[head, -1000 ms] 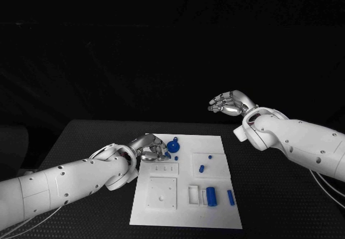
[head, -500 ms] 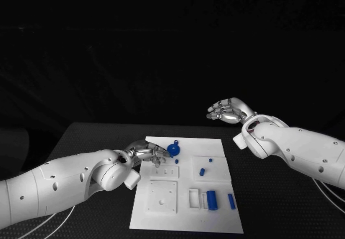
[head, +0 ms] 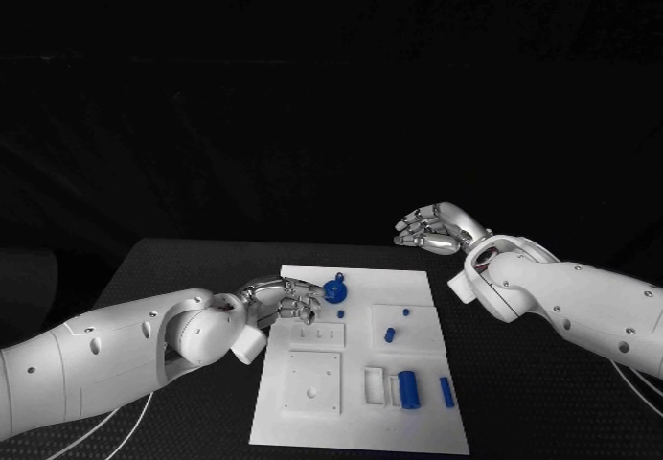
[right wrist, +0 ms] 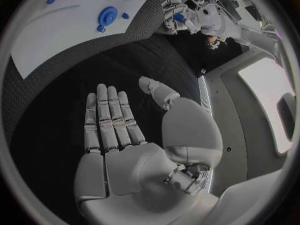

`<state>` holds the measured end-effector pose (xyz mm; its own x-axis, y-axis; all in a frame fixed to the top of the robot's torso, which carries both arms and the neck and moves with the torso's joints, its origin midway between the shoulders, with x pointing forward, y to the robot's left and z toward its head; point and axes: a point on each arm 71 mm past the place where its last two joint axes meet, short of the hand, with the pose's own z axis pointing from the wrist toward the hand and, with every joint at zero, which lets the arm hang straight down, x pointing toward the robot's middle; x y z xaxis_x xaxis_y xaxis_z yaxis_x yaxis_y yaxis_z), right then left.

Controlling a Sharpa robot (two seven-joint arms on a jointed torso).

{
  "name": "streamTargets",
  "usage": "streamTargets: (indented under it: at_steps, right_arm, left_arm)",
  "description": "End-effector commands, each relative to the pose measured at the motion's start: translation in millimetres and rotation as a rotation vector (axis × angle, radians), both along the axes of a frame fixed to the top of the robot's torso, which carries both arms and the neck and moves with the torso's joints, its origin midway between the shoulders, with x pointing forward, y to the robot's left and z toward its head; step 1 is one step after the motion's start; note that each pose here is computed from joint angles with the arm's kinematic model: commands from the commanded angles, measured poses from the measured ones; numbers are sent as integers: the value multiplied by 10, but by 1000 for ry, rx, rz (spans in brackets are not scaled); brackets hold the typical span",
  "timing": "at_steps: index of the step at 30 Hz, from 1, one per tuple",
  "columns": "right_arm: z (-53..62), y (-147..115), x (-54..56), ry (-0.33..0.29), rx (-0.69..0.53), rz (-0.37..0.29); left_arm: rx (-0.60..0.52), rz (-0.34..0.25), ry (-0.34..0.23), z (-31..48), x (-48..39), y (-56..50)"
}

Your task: Assemble the parts on the task board

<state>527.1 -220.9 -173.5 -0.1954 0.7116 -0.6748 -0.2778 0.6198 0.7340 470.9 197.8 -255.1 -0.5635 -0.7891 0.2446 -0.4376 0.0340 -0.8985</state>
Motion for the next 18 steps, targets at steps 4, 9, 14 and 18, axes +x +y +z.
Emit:
streamTargets:
  at_steps: [4,9,14,18]
  right_arm:
    - [-4,55,-47,-26,-30,40]
    - [-15,86,-74,-32,-43,55]
    - [-24,148,-127,-62,-90,93]
    - [-33,236,-202,-94,-129,138]
  left_arm:
    - [-184,-108,8,90,-24,-40]
    - [-214,-125,10,108,-22,-35]
    - [-229,-132,13,123,-23,-23]
    - [-231,-138,15,126,-28,-19]
